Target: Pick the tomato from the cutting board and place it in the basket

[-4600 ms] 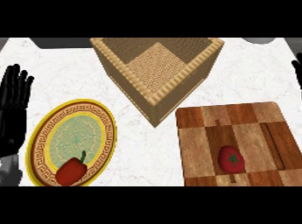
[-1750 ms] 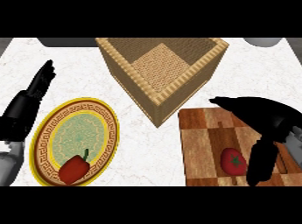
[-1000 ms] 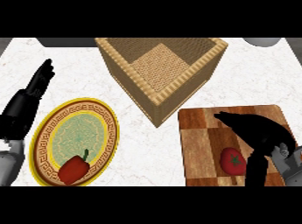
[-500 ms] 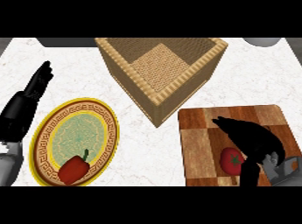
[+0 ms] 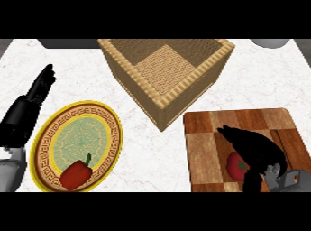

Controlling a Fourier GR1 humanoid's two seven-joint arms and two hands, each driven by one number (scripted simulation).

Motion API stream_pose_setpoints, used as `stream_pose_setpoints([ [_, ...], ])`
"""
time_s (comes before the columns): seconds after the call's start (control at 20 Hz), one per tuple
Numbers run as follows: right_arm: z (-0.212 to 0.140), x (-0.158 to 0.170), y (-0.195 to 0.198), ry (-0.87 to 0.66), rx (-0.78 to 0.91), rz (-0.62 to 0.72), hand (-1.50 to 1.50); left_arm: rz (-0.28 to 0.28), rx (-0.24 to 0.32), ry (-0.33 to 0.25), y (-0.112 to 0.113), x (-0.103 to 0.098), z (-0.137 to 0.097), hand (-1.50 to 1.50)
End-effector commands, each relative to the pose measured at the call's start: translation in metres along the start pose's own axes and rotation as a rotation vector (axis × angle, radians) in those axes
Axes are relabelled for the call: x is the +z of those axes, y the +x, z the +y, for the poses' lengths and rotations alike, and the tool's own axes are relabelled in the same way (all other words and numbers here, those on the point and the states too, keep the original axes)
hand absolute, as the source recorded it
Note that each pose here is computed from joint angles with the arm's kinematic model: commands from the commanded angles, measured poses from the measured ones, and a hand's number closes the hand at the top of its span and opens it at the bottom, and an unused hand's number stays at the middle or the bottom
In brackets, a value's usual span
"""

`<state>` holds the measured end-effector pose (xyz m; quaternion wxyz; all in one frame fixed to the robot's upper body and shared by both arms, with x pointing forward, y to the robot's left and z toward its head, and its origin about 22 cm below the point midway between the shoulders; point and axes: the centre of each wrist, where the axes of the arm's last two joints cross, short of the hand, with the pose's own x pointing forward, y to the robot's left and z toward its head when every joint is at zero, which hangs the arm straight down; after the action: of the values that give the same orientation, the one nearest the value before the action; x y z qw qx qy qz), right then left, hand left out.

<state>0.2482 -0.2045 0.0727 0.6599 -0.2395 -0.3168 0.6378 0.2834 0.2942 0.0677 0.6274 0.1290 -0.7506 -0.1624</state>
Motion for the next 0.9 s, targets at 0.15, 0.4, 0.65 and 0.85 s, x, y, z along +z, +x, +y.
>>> stream_pose_setpoints([
  [0.15,0.002,-0.005,-0.011,0.016,-0.008,0.034,-1.50,-0.006,-0.011,0.002,0.011,-0.011,0.001,0.00],
  [0.4,0.012,-0.021,-0.020,0.018,-0.010,0.036,-1.50,-0.008,0.001,-0.001,0.027,-0.010,0.010,0.00],
  [0.65,0.024,-0.033,-0.033,0.027,-0.054,0.035,1.50,-0.006,-0.003,0.001,-0.002,-0.010,0.002,0.00],
  [0.85,0.029,-0.032,-0.019,0.018,-0.059,-0.003,1.50,-0.023,0.001,0.013,0.000,-0.004,0.007,0.00],
])
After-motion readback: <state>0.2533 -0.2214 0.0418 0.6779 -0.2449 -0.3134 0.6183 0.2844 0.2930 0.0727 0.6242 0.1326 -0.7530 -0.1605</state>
